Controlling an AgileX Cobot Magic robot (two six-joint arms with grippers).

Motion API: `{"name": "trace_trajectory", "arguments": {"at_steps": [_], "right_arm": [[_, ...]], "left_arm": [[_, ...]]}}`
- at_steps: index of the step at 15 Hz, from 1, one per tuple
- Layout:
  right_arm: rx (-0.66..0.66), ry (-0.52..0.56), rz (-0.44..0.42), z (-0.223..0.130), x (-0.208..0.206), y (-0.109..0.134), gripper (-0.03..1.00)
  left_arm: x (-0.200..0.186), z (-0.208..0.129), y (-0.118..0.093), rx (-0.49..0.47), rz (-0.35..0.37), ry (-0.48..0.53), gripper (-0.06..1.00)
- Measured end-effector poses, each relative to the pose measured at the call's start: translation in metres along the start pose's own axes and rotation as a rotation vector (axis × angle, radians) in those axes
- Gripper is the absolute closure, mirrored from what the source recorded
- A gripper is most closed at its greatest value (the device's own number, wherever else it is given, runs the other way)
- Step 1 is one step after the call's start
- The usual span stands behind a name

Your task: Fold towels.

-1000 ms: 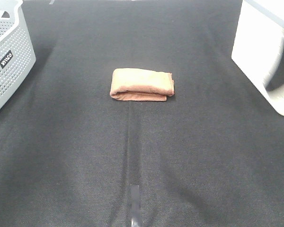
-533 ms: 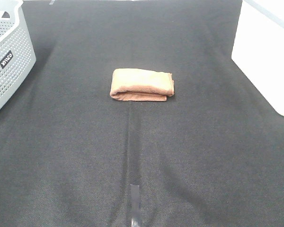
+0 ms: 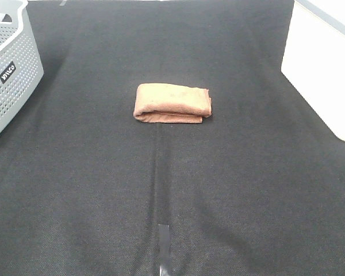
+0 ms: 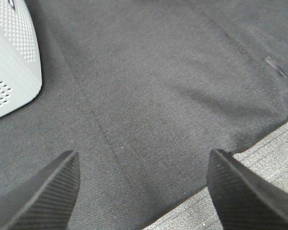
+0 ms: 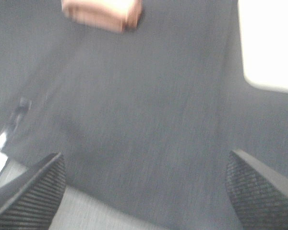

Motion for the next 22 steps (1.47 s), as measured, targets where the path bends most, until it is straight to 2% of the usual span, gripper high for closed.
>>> {"name": "trace_trajectory", "arguments": {"at_steps": [2,12,14,15,17,19,21,22], "right_arm": [[-0.001,-0.03,-0.008,0.001,-0.001,0.0,0.12],[0.017,-0.031,-0.004,0.001,-0.001,0.0,0.12],[0.017,-0.031,-0.004,0.001,-0.001,0.0,0.12],[0.017,-0.031,-0.004,0.001,-0.001,0.0,0.12],[0.017,-0.031,-0.004,0.001,-0.001,0.0,0.12],[0.02,-0.03,-0.01,0.001,-0.001,0.0,0.12],[0.052,-0.019,-0.067,0.001,0.0,-0.002,0.12],[0.086,-0.007,-0.128,0.001,0.0,-0.004,0.12]], "left_arm": [[0.0,0.0,-0.001,0.004,-0.008,-0.001,0.24],[0.0,0.0,-0.002,0.0,-0.013,-0.002,0.24],[0.0,0.0,0.002,-0.042,0.042,-0.001,0.24],[0.0,0.0,0.002,-0.042,0.042,-0.001,0.24],[-0.002,-0.001,0.007,-0.102,0.127,-0.017,0.24],[-0.011,-0.004,0.008,-0.139,0.198,-0.076,0.24],[-0.021,-0.007,0.006,-0.138,0.227,-0.153,0.24],[-0.024,-0.009,0.004,-0.135,0.23,-0.178,0.24]]}}
Point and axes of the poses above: a point on each arm's last joint axis where the gripper is mounted, x pointing out along that axis toward the gripper, y along the wrist's bending axis when the last joint is at zero, z = x × y, the point moved 4 cm from there along x, pointing out along that axis toward the gripper, and after that the axes turned 7 degrees about -x, right-handed, at the moved point
